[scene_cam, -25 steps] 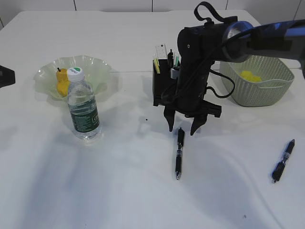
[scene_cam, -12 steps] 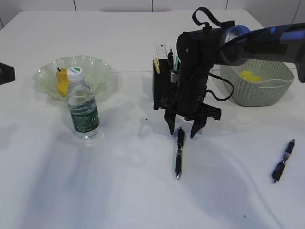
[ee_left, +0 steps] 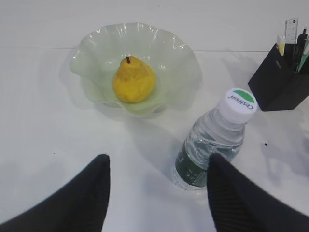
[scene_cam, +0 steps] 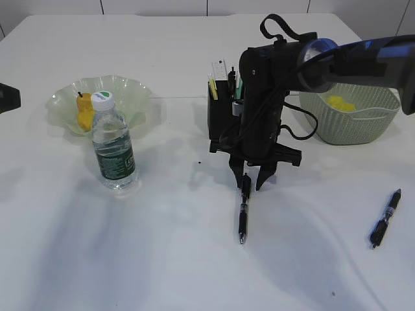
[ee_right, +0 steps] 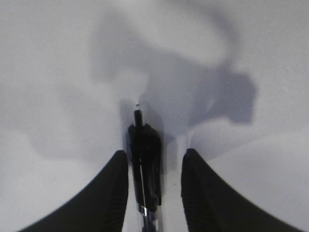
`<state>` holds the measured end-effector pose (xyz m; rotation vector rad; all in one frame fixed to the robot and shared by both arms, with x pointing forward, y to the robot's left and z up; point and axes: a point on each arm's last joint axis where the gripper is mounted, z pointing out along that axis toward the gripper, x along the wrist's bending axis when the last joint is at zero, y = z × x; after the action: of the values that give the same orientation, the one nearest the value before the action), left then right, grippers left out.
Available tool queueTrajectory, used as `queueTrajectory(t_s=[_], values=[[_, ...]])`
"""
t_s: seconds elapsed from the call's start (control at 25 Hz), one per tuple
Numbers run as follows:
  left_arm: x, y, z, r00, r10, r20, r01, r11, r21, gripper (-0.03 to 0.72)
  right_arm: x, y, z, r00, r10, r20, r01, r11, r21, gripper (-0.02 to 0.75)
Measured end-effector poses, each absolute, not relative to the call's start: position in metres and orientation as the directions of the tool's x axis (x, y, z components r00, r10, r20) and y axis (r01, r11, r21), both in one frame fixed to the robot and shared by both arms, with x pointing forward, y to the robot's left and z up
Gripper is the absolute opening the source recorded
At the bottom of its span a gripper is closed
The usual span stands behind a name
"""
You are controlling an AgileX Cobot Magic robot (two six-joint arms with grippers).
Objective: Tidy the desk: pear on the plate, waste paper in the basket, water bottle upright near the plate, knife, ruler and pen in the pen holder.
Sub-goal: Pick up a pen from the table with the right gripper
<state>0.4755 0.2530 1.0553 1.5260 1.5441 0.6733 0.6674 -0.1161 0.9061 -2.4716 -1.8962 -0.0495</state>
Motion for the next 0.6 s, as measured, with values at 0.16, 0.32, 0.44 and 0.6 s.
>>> queueTrajectory(t_s=[0.16, 0.32, 0.44, 0.6], values=[[0.4755, 0.253, 1.0553, 0.096, 0.977, -0.191, 0.524, 0.114, 0.844, 0.447, 0.6674, -0.1161, 0.9061, 0.259, 0.965, 0.041, 0.966, -0.259, -0.001, 0.188], [0.4755, 0.253, 1.0553, 0.096, 0.977, -0.191, 0.524, 0.114, 0.844, 0.447, 0.6674, -0.1161, 0.9061, 0.259, 0.965, 0.041, 0.966, -0.259, -0.001, 0.148], [0.4755, 0.253, 1.0553, 0.096, 0.977, -0.191, 0.524, 0.114, 0.844, 0.447, 0.6674, -0.1161, 0.9061, 0.259, 0.965, 0.041, 0.966, -0.259, -0.001, 0.106], [0.4755, 0.253, 1.0553, 0.096, 0.977, -0.191, 0.524, 0.114, 0.844, 0.447, 0.6674, -0.1161, 0.9063, 0.259, 0.965, 0.04, 0.966, -0.259, -0.002, 0.052]])
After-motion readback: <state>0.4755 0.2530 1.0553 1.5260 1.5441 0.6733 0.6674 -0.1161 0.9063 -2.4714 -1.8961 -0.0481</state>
